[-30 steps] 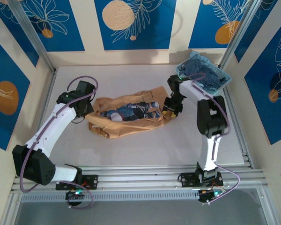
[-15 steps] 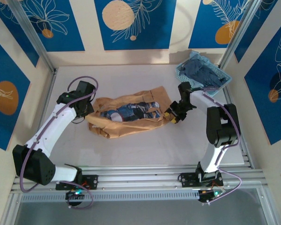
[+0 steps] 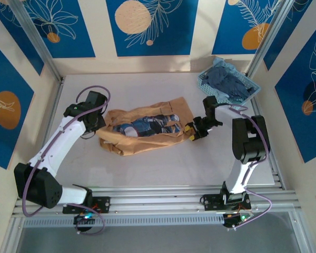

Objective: Fold and stack the t-shirts

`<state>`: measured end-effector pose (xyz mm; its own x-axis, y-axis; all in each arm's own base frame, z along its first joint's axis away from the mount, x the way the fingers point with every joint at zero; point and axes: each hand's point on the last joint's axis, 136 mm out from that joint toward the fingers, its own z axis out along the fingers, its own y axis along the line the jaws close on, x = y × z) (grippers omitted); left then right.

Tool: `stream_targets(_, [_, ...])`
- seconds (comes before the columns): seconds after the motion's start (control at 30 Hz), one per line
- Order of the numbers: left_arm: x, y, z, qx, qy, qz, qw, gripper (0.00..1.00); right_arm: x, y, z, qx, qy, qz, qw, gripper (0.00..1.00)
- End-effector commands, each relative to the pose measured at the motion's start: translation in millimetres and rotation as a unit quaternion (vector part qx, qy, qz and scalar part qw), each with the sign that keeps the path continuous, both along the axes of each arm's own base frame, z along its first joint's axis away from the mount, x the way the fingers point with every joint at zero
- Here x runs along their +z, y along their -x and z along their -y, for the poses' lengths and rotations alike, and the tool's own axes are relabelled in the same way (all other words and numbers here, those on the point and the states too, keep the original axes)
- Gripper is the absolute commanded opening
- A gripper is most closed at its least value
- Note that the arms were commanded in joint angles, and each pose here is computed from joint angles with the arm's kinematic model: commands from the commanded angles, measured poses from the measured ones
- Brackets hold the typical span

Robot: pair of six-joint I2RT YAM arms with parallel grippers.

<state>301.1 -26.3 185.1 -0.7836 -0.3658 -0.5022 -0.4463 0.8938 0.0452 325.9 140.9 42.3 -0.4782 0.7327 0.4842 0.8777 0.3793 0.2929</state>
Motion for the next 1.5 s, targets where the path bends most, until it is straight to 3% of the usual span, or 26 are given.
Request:
stream_targets(0.0, [4, 1, -1, 0.006, 0.01, 0.008, 1.0, 0.0, -5, 0, -2, -0.039, -0.02, -0.029, 0.999, 0.4])
stream_targets(0.3, [6, 1, -2, 0.005, 0.011, 0.012, 1.0, 0.0, -14, -20, 4, -0.057, -0.006, -0.023, 0.998, 0.32])
stream_targets(0.5, [7, 0, -2, 0.007, 0.01, 0.014, 1.0, 0.0, -2, -27, 8, -0.062, 0.007, 0.002, 0.998, 0.02])
stream_targets(0.7, [14, -10, -1, 0.016, 0.013, 0.026, 0.999, 0.0, 55, -40, 21, -0.022, 0.053, 0.084, 0.995, 0.0])
stream_targets(0.9, [58, -42, -4, 0.033, 0.025, 0.084, 0.996, 0.0, 131, -66, 33, 0.017, 0.091, 0.197, 0.976, 0.0])
stream_targets(1.0, [93, -54, -7, 0.046, 0.037, 0.128, 0.99, 0.0, 174, -76, 41, 0.036, 0.119, 0.266, 0.956, 0.0])
stream_targets(1.13, [141, -47, -15, 0.073, 0.051, 0.192, 0.977, 0.0, 238, -72, 51, 0.056, 0.156, 0.374, 0.912, 0.0])
stream_targets(1.33, [200, 10, -40, 0.123, 0.074, 0.3, 0.943, 0.0, 308, -19, 61, 0.058, 0.177, 0.495, 0.849, 0.0])
stream_targets(1.47, [249, 46, -56, 0.118, 0.073, 0.383, 0.913, 0.0, 343, 25, 65, 0.048, 0.176, 0.556, 0.81, 0.0])
